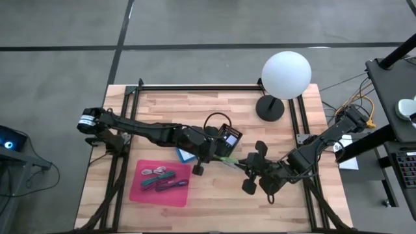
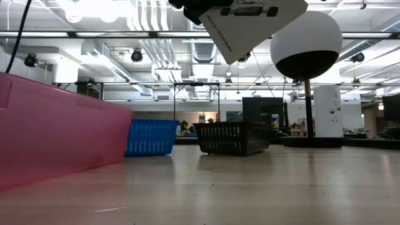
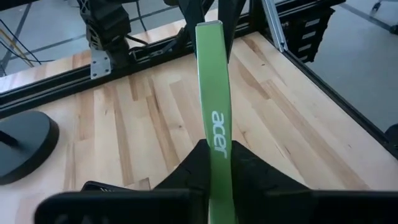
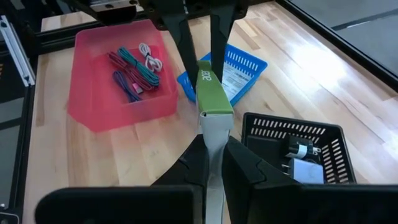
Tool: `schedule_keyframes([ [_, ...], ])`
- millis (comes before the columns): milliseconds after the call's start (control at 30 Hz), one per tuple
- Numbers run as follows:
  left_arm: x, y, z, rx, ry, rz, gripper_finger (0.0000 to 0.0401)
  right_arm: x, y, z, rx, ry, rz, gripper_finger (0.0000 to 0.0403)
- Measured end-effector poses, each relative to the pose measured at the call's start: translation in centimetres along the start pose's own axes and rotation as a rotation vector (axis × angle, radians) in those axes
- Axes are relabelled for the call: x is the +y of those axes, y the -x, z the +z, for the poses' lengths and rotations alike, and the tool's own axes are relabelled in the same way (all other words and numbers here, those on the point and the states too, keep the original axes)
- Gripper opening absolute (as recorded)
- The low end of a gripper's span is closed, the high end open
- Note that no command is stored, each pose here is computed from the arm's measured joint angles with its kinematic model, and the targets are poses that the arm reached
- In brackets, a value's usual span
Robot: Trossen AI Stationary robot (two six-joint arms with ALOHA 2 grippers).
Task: Pick and place items into bin
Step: Put the white card reader box into the blue bin
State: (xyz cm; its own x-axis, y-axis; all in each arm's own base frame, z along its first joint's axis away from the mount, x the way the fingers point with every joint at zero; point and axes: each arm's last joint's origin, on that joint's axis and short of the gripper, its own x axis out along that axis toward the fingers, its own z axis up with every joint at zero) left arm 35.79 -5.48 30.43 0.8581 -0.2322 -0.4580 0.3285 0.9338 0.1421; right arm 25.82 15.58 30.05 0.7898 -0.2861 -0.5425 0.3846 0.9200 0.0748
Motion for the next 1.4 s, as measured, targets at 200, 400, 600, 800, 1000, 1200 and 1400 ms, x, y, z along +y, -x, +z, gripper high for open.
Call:
schedule_keyframes([
  [200, 0.2, 0.3, -0.1, 0.008, -0.022, -0.002, 0.0021, 0.1, 0.0, 0.1, -0.004, -0.010, 0.006, 0.0027],
  [400, -0.2, 1.9, -1.7, 0.226, -0.234, -0.029, 0.0019, 0.2, 0.0, -0.2, 0.074, -0.010, 0.082, 0.0084],
  [600, 0.2, 4.2, -3.0, 0.429, -0.449, -0.001, 0.0019, 0.1, 0.0, -0.6, 0.149, -0.052, 0.106, 0.0126],
  [800, 0.8, 6.1, -4.1, 0.582, -0.590, -0.010, 0.0019, 0.2, 0.1, -0.7, 0.161, -0.091, 0.110, 0.0141],
  [1000, 0.8, 7.0, -4.8, 0.636, -0.661, -0.047, 0.0019, 0.2, -0.1, -0.9, 0.166, -0.086, 0.102, 0.0135],
  [1200, 1.1, 7.1, -5.9, 0.688, -0.702, -0.118, 0.0018, 0.1, -0.3, -1.3, 0.174, -0.079, 0.093, 0.0124],
  [1400, 1.8, 7.1, -7.4, 0.714, -0.728, -0.163, 0.0018, -0.1, -0.6, -2.1, 0.192, -0.144, 0.072, 0.0116],
])
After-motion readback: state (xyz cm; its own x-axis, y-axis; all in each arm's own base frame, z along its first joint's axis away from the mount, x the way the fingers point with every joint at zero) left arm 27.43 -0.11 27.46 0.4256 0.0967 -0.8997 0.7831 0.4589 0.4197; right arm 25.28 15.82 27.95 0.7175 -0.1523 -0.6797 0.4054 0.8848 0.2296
